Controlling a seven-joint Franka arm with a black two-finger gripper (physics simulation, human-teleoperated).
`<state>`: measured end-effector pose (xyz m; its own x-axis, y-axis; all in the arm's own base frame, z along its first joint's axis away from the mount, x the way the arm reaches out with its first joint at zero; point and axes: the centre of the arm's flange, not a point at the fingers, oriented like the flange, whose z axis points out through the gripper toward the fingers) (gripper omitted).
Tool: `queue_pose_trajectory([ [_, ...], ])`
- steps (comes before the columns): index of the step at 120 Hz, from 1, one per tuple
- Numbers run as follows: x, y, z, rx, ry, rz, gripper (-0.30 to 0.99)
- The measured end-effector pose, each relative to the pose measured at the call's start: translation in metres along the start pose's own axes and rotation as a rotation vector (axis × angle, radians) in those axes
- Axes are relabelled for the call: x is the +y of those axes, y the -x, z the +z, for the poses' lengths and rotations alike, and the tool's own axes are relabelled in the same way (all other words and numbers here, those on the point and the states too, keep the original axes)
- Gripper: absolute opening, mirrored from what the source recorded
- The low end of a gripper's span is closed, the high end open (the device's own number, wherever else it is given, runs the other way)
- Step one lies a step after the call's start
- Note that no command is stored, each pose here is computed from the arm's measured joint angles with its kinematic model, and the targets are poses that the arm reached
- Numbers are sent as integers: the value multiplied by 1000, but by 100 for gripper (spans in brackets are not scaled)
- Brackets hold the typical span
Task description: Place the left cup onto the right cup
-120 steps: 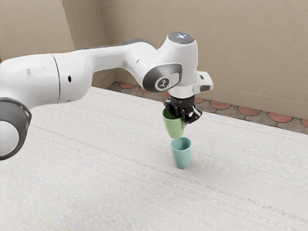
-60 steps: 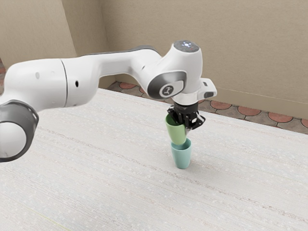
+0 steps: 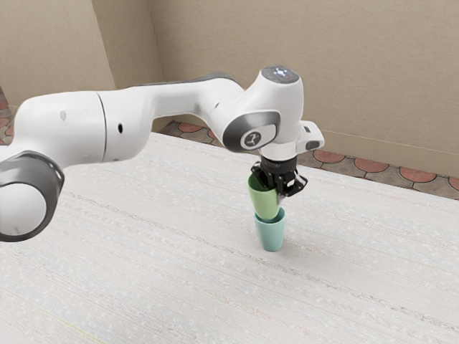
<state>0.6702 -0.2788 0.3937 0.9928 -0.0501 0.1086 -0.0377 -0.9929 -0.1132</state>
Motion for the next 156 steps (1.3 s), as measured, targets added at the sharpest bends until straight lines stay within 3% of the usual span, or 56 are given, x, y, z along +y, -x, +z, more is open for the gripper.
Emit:
queue_pose_trajectory([
  [49, 4, 0, 7, 11, -6, 1, -4],
  [72, 6, 0, 10, 9, -5, -1, 35],
  [90, 5, -1, 10, 10, -5, -5, 52],
  [116, 5, -1, 8, 13, -4, -9, 63],
  [156, 11, 0, -12, 41, 0, -6, 68],
])
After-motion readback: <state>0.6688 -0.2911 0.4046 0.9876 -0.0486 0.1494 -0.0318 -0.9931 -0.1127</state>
